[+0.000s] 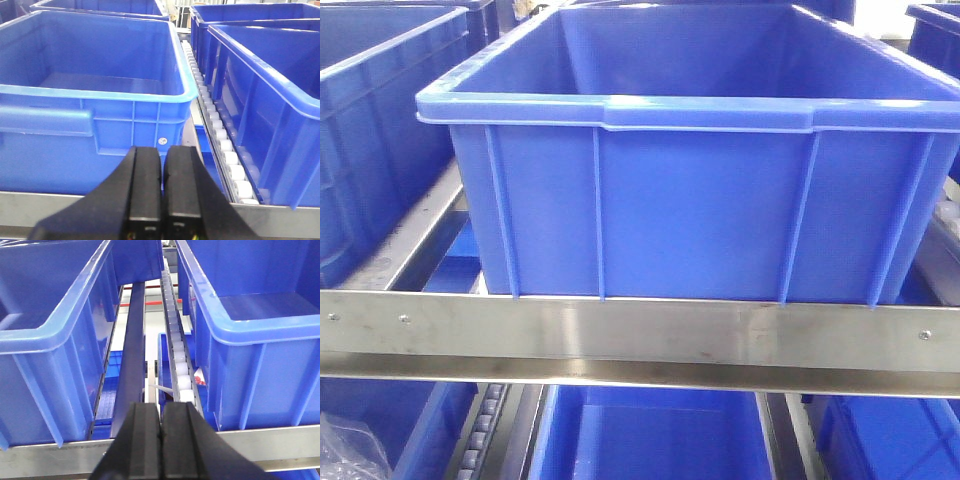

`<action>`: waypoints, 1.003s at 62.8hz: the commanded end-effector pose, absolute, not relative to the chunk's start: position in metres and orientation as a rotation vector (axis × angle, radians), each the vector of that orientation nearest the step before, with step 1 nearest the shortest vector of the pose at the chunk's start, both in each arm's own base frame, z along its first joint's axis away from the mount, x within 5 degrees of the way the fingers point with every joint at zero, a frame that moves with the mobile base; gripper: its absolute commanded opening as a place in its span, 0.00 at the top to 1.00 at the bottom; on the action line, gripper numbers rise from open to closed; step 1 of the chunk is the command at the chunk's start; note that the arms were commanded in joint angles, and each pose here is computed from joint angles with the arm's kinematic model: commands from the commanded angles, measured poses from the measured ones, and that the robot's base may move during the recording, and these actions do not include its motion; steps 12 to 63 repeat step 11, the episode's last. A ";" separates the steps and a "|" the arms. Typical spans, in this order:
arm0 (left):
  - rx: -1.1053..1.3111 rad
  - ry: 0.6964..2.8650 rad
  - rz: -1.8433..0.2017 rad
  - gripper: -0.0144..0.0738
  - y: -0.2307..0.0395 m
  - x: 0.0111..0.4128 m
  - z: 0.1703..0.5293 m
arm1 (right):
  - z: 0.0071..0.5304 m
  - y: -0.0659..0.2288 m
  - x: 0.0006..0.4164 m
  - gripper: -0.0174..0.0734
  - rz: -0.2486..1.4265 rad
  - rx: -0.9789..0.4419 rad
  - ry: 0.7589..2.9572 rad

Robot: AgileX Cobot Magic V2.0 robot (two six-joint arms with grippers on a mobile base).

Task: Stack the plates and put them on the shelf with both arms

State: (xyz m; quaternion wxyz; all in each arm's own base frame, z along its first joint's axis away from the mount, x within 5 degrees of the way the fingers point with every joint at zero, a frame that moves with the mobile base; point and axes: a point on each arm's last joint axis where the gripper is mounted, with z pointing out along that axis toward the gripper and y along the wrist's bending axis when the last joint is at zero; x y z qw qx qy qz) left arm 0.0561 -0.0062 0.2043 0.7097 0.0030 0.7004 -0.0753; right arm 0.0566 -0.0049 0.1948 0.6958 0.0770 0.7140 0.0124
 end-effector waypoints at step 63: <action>0.002 1.463 -0.178 0.73 -0.006 0.055 0.207 | 0.209 -0.006 0.054 0.75 0.007 0.158 1.473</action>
